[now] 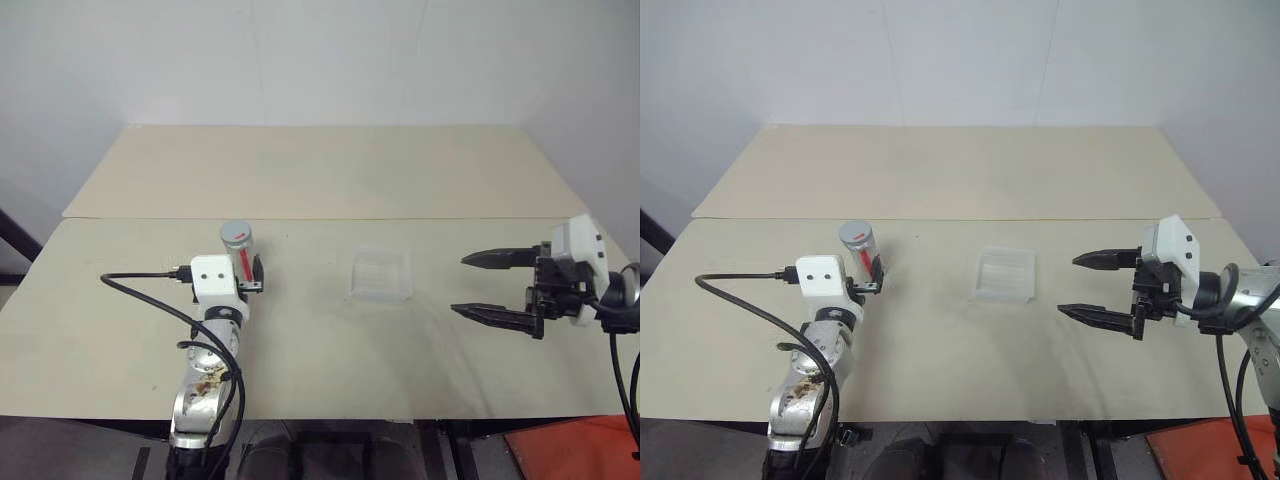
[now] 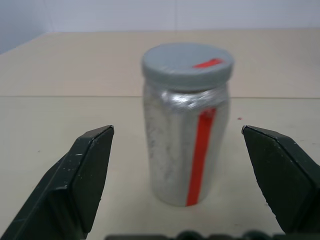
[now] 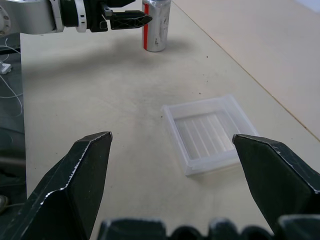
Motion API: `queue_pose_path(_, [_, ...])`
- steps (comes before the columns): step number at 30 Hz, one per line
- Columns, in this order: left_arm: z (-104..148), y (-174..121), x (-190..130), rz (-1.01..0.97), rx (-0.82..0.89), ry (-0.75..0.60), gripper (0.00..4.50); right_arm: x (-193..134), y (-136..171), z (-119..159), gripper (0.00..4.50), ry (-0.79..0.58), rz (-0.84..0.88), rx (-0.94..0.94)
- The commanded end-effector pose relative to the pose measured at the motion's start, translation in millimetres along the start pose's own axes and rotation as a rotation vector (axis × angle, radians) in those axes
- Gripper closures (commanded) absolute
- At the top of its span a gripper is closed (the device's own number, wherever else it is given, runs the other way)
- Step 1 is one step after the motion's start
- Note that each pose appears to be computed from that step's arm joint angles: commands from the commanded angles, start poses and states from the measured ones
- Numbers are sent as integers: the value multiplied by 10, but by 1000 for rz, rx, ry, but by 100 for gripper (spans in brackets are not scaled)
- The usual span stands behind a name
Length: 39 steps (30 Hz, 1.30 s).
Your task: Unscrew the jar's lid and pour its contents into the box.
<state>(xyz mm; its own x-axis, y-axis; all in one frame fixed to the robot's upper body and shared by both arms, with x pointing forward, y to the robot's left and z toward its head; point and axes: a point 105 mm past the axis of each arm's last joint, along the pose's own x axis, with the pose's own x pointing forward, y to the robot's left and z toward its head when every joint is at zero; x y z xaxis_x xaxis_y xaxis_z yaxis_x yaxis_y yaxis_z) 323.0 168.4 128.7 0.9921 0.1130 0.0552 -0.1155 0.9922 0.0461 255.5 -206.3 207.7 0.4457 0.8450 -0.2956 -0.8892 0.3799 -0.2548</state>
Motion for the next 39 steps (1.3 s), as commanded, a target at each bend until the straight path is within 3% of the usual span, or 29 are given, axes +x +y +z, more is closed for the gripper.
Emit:
queue_pose_path(1, [129, 4, 76, -22, 6, -57, 4, -40, -7, 136, 0, -27, -23, -59])
queue_pose_path(39, [102, -158, 417, -72, 45, -62, 4, -15, 42, 173, 0, -52, -43, -78])
